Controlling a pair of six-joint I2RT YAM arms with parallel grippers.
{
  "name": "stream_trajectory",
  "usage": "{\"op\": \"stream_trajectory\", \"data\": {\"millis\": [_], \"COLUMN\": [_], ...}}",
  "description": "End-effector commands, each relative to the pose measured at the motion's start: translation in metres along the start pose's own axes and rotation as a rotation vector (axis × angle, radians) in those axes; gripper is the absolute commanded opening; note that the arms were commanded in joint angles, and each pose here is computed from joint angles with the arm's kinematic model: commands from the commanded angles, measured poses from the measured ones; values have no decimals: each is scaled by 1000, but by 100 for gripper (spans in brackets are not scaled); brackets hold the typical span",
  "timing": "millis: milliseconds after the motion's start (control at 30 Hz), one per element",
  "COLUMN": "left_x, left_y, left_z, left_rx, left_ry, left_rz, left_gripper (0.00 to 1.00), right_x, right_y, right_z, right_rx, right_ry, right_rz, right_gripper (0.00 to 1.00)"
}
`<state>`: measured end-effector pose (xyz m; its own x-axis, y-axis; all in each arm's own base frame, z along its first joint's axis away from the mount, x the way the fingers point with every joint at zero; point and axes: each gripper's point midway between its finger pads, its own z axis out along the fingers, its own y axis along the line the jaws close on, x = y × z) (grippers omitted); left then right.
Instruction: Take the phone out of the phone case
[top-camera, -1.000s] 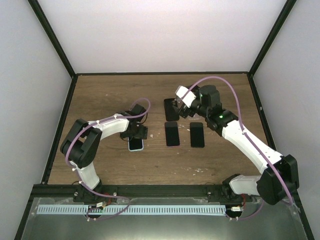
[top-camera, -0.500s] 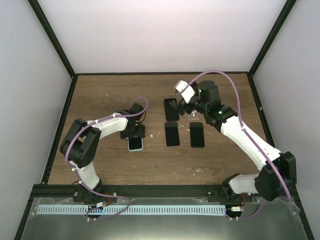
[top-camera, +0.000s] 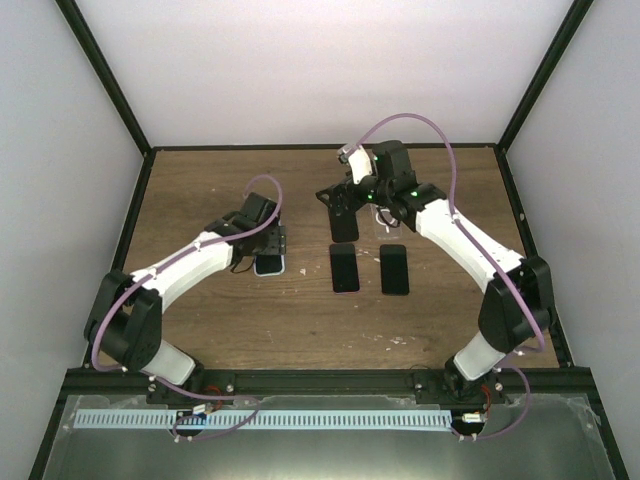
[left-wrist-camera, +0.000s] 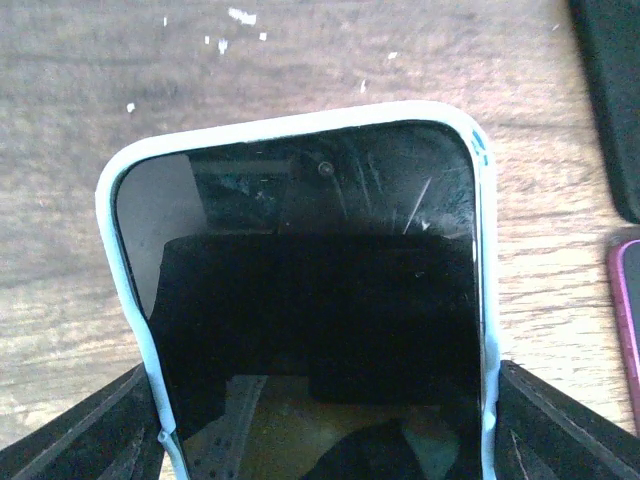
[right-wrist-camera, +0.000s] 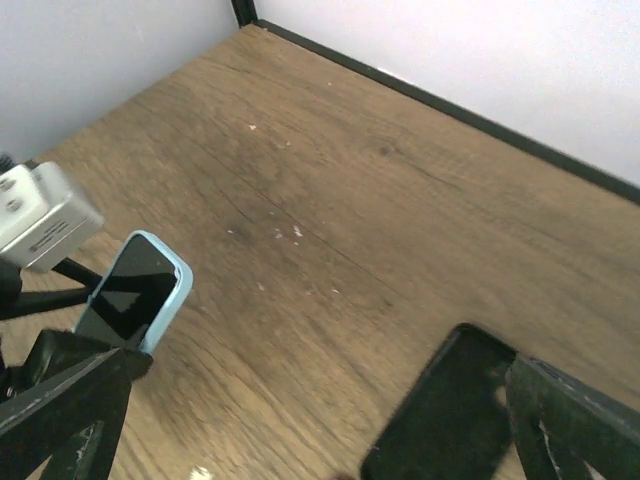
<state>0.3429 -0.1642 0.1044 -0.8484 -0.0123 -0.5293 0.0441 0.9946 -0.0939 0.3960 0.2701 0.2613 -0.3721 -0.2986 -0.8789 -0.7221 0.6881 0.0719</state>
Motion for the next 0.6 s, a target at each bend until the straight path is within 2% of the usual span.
{"op": "stream_trajectory", "data": {"millis": [0, 167, 567], "left_x": [-30, -44, -61], "left_y": [-12, -26, -45], "left_z": [-28, -57, -89], "left_rx": [48, 102, 152], "left_ry": [-169, -310, -440], "left_rz": [61, 148, 237], "left_gripper": [62, 61, 59], "right_x": [-14, -16, -13], "right_y": [12, 30, 67], "right_z": [13, 31, 45], "right_rx": [-116, -268, -537], "right_ry": [23, 56, 113], "right_rz": [208, 346, 504], "right_gripper": [100, 99, 88]}}
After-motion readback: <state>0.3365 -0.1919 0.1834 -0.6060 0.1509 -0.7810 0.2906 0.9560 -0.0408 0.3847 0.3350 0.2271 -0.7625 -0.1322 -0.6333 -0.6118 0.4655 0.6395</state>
